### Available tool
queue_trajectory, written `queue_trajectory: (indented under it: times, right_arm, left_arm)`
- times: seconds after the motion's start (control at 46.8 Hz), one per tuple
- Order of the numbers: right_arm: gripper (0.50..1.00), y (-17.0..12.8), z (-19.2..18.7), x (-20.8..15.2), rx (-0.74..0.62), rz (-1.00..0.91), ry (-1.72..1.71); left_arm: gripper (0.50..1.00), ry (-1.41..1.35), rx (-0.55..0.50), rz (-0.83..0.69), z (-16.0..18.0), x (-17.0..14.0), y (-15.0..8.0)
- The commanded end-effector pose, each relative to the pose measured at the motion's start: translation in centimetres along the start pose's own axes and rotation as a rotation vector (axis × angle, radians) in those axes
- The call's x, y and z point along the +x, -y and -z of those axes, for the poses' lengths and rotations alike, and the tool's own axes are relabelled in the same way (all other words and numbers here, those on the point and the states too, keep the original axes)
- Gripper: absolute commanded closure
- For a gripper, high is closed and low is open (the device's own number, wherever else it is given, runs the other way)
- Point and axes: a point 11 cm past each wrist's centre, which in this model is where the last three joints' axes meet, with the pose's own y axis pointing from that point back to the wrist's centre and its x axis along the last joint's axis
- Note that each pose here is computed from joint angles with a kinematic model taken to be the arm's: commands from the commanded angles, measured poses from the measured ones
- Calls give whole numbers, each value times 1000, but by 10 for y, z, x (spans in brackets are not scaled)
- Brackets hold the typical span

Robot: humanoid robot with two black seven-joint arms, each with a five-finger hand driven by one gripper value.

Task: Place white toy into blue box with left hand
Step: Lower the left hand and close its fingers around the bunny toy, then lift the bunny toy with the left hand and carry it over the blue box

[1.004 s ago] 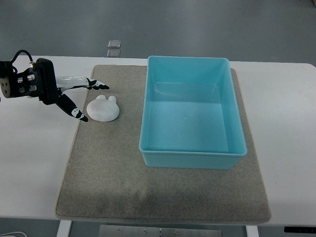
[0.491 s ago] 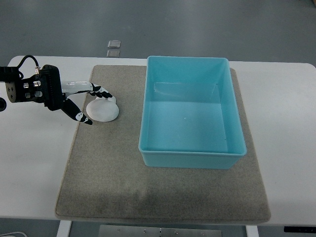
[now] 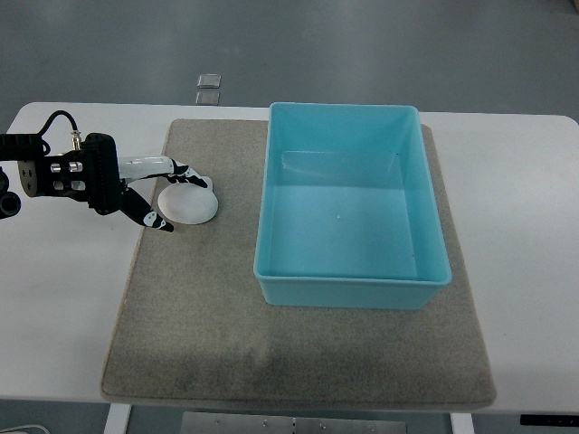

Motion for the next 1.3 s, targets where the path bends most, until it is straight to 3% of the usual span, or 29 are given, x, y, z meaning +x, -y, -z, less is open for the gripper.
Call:
queue_trajectory:
  times: [0.0,0.128,0.15,0.513,0.748,1.047,1.282]
  right_arm:
    - [564,0,0,0,-1,0,0]
    - [564,0,0,0,0,0,0]
    - [564,0,0,0,0,0,0]
    - [564,0,0,0,-1,0,0]
    - [564,0,1,0,0,0,0]
    - [564,0,0,0,-1,0,0]
    - [564,0,0,0,0,0,0]
  left_arm:
    - [782,2,-2,0,-1,-2,3]
    - [992,4,-3,4,-2,-3,5]
    - [1000,4,-3,4,-2,-3,6]
    - [1000,18,-9,-31,-5,3,8]
    - [1000,43,-41,-155,-19,49,-4]
    - [1000,95,-154,-267,-70,104,-9]
    - [1000,119,-297,-200,-129,91,26]
